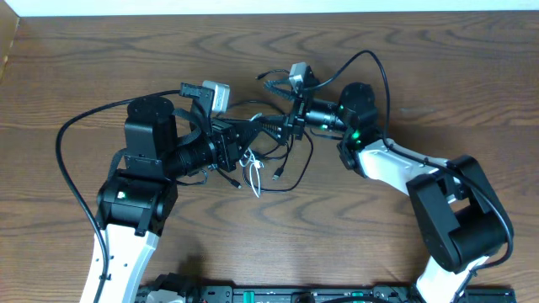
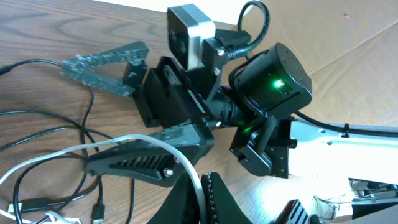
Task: Untangle cables
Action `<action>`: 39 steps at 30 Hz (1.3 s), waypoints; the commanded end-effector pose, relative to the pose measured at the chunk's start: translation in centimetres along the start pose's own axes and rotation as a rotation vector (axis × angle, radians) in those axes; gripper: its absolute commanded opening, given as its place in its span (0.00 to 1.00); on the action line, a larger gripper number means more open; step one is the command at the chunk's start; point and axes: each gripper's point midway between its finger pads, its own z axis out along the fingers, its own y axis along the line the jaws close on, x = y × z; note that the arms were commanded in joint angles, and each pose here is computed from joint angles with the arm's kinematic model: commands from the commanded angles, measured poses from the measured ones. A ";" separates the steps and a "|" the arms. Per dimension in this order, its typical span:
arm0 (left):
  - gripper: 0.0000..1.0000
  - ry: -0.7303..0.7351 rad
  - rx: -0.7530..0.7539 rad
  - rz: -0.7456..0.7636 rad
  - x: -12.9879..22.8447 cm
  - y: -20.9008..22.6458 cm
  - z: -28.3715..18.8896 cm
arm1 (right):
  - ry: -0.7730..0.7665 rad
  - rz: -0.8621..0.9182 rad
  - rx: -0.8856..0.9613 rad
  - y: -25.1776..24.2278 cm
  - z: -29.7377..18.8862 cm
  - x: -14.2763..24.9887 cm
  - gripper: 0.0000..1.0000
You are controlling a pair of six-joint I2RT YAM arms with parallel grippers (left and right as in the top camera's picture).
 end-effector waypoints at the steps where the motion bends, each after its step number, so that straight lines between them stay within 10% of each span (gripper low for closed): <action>1: 0.08 0.000 0.017 -0.007 -0.1 -0.3 -0.1 | -0.006 0.005 -0.044 0.9 1.5 -0.7 0.99; 7: 0.07 0.000 0.017 -0.007 -0.1 -0.3 -0.1 | -0.017 0.000 -0.066 1.6 2.2 -1.5 0.93; 8: 0.08 0.000 0.017 -0.007 -0.1 -0.3 -0.1 | -0.015 0.001 -0.069 1.7 2.3 -1.4 0.47; 10: 0.08 0.000 0.017 -0.007 -0.1 -0.3 -0.1 | -0.011 0.025 -0.067 1.7 2.3 -1.3 0.01; 39: 0.08 0.120 -0.140 -0.038 2.4 4.9 2.1 | 0.079 0.476 0.062 -6.7 -6.5 -1.1 0.02</action>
